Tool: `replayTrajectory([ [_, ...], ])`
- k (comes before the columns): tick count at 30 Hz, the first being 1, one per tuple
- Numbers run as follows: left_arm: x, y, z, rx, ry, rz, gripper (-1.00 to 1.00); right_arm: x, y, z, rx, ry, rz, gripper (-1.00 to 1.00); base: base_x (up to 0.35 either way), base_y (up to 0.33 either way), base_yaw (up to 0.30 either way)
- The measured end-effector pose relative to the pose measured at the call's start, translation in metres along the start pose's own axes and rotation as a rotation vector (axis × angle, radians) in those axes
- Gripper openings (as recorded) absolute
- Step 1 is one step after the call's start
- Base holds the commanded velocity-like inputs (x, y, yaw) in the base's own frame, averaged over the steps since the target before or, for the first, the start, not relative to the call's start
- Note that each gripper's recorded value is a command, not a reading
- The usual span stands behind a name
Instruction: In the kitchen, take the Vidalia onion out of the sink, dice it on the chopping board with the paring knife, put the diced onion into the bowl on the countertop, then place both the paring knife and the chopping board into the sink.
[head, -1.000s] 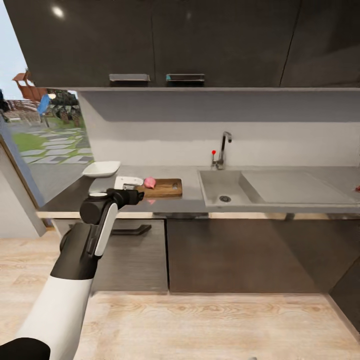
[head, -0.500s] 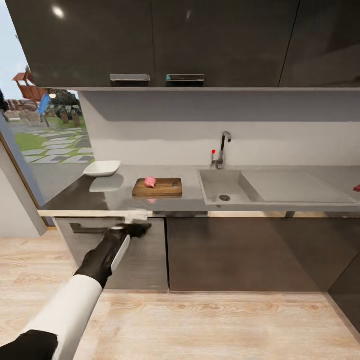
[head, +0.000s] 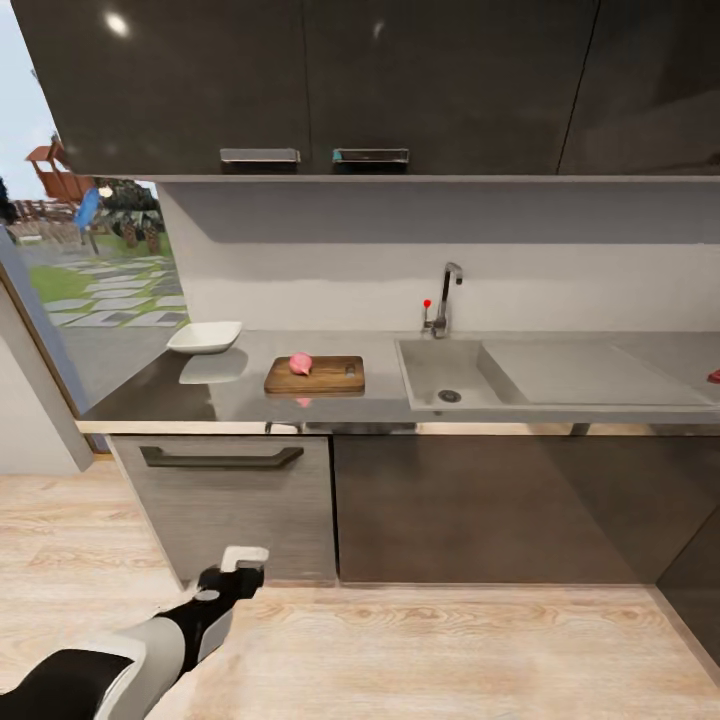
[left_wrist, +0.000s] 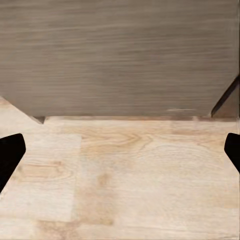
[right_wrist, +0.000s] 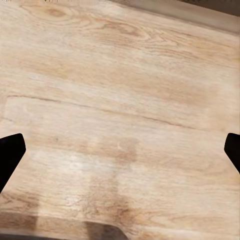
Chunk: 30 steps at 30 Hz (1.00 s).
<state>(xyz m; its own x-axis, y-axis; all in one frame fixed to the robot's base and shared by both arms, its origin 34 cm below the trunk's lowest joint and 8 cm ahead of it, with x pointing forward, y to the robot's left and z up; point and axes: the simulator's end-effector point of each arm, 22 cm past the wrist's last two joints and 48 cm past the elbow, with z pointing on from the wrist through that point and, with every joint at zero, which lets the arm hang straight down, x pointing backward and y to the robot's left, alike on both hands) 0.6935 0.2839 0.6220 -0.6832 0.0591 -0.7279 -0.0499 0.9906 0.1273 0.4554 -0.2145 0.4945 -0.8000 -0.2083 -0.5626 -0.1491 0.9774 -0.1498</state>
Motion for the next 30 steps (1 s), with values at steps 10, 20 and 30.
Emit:
replayTrajectory([
  [10, 0.078, 0.0, -0.039, 0.002, -0.192, -0.027, 1.0, -0.016, -0.013, 0.004, 0.024, -0.036, 0.001, 1.0, 0.0, 0.0, 0.0],
  [20, 0.171, 0.013, -0.122, -0.153, -0.331, -0.116, 1.0, -0.072, -0.048, 0.007, 0.081, -0.201, 0.011, 1.0, 0.0, 0.0, 0.0],
  [30, 0.196, 0.019, -0.139, -0.237, -0.301, -0.145, 1.0, -0.1, -0.048, 0.0, 0.084, -0.327, 0.034, 1.0, 0.0, 0.0, 0.0],
])
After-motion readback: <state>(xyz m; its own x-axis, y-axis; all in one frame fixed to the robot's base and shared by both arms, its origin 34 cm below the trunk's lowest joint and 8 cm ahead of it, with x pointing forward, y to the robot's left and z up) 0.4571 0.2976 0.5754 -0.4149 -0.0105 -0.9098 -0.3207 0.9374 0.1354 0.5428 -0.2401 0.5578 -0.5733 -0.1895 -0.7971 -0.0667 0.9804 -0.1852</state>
